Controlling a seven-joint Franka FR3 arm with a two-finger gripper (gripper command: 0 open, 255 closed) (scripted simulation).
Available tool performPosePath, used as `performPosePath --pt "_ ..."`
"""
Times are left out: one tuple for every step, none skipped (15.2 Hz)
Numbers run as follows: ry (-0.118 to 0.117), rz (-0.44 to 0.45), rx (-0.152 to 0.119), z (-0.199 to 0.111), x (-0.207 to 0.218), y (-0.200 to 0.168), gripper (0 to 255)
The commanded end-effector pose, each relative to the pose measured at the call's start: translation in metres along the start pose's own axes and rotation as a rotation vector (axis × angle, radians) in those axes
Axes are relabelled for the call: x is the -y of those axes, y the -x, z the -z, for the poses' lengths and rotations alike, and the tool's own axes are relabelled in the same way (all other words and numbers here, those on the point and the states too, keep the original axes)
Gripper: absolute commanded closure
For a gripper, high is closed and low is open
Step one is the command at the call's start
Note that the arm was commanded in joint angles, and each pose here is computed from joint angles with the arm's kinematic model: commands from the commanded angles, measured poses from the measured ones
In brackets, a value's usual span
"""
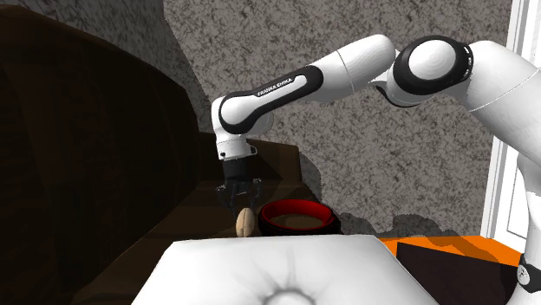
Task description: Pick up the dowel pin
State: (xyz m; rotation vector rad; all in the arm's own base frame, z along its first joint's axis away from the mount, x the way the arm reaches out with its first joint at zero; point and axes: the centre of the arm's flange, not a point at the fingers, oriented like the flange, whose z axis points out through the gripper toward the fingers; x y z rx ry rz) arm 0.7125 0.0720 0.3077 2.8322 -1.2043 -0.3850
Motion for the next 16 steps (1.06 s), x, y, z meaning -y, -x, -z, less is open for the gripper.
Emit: performPosePath --pt "0.0 0.001 0.001 0.007 0.0 0.002 255" --pt "0.0 0.001 0.001 0.013 -0.001 0.004 255" --pt "0.0 0.001 0.001 0.018 -0.002 0.005 255" --pt "0.0 0.001 0.001 0.023 -0.002 0.006 255" --pt "0.0 0.001 0.001 0.028 -0.003 0.007 255" --pt "0.0 0.001 0.001 0.033 -0.004 0.008 255" --pt "0.0 0.001 0.001 0.038 -0.004 0.009 255" --pt "0.0 0.001 0.001 0.043 -0.005 0.01 255" --pt "0.0 0.001 0.001 0.048 -0.006 0.011 255" --pt "0.0 0.001 0.001 0.053 -0.007 0.012 255" --pt "0.0 0.001 0.001 0.059 -0.007 0.014 255" --pt "0.0 0.001 0.001 0.064 -0.008 0.015 255" --pt "0.0 0.001 0.001 0.069 -0.009 0.016 255" --pt "0.0 0.001 0.001 0.074 -0.009 0.017 255" --pt "0.0 0.001 0.001 0.075 -0.01 0.017 255" --pt "0.0 0.001 0.001 0.075 -0.01 0.017 255"
